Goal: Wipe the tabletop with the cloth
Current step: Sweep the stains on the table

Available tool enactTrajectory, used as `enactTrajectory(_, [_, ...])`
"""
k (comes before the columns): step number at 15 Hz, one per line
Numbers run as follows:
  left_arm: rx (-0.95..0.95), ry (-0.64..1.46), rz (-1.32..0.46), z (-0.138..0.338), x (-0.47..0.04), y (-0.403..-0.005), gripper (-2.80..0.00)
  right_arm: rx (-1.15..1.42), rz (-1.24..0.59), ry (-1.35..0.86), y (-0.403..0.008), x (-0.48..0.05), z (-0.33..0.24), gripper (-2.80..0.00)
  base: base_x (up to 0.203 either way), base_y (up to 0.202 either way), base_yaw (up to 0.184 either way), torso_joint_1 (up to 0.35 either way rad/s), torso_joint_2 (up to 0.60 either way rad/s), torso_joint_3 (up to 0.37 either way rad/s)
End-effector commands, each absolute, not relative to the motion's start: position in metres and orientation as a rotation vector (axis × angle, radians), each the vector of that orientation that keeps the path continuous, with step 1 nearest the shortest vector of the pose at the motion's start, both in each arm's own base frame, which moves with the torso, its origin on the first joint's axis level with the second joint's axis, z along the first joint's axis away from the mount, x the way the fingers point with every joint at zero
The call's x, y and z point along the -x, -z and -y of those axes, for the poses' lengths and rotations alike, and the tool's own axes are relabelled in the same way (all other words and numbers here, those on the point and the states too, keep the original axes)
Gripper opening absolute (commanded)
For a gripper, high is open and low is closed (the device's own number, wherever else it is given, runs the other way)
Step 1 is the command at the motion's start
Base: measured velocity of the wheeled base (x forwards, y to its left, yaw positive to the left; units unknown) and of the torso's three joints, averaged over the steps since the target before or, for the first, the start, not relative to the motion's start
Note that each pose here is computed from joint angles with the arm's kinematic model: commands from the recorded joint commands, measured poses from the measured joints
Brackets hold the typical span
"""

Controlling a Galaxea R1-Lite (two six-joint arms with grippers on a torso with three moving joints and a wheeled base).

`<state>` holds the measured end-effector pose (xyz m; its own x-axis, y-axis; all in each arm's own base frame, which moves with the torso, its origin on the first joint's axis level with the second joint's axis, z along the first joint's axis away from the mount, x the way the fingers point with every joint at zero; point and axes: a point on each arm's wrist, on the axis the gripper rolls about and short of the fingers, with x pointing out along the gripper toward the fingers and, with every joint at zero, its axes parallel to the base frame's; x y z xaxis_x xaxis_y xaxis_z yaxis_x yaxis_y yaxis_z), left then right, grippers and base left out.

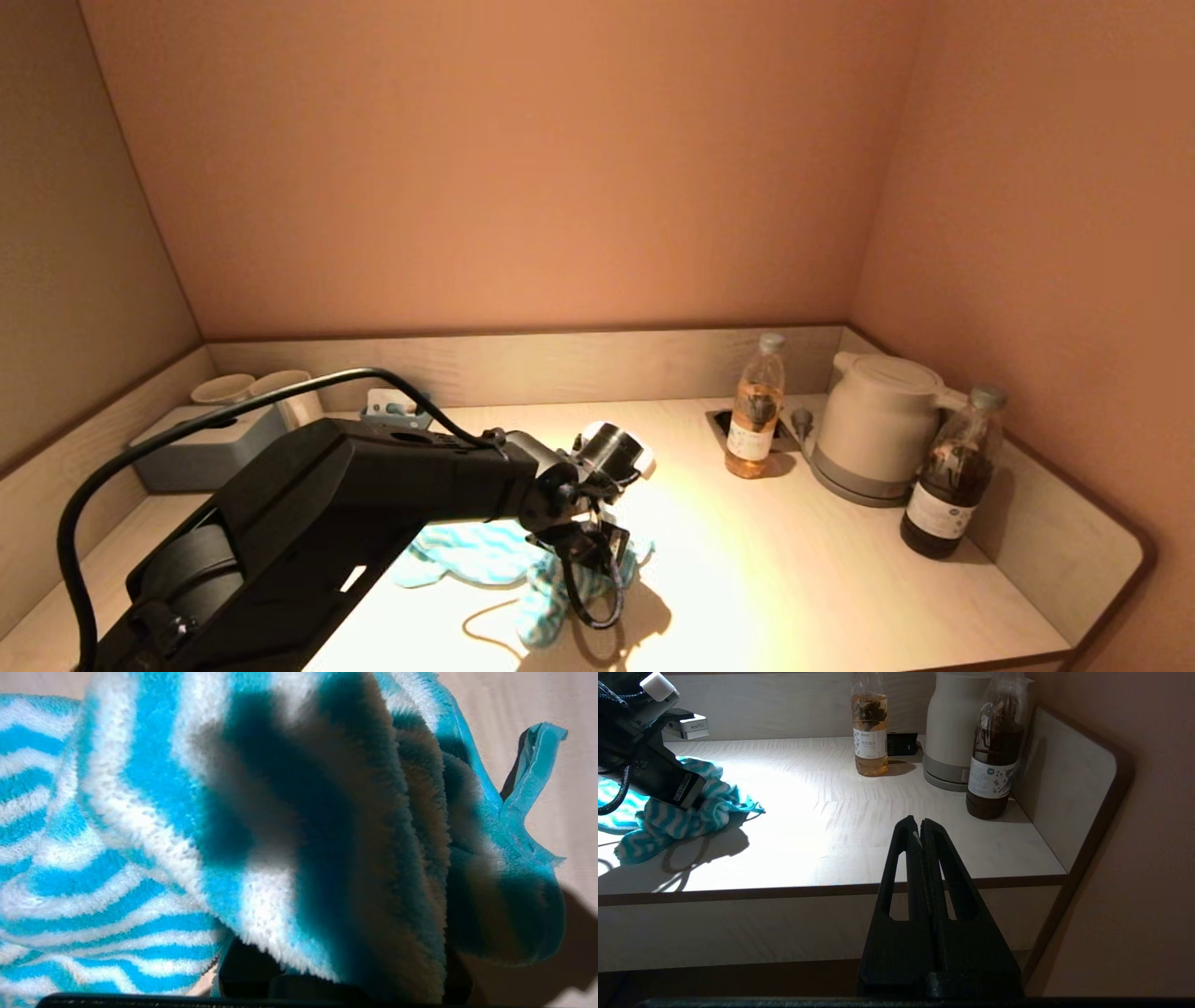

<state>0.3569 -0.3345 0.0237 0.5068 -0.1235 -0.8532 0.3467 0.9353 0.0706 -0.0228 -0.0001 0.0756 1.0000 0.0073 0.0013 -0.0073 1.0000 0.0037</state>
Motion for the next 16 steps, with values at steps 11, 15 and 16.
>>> enactTrajectory(11, [-0.164,-0.125,-1.037,0.218,-0.418,-0.011,-2.8,-0.003,0.002,-0.008,-0.076,0.023,0.0,-2.8,0.0,0.0,0.0,0.0,0.0,0.0])
enactTrajectory(15, [-0.274,-0.106,-1.134,0.237,-0.35,-0.007,-2.8,-0.003,0.002,-0.008,-0.076,0.023,0.0,-2.8,0.0,0.0,0.0,0.0,0.0,0.0])
enactTrajectory(16, [-0.305,-0.06,-1.128,0.254,-0.329,-0.011,-2.8,-0.005,0.002,-0.008,-0.076,0.023,0.0,-2.8,0.0,0.0,0.0,0.0,0.0,0.0])
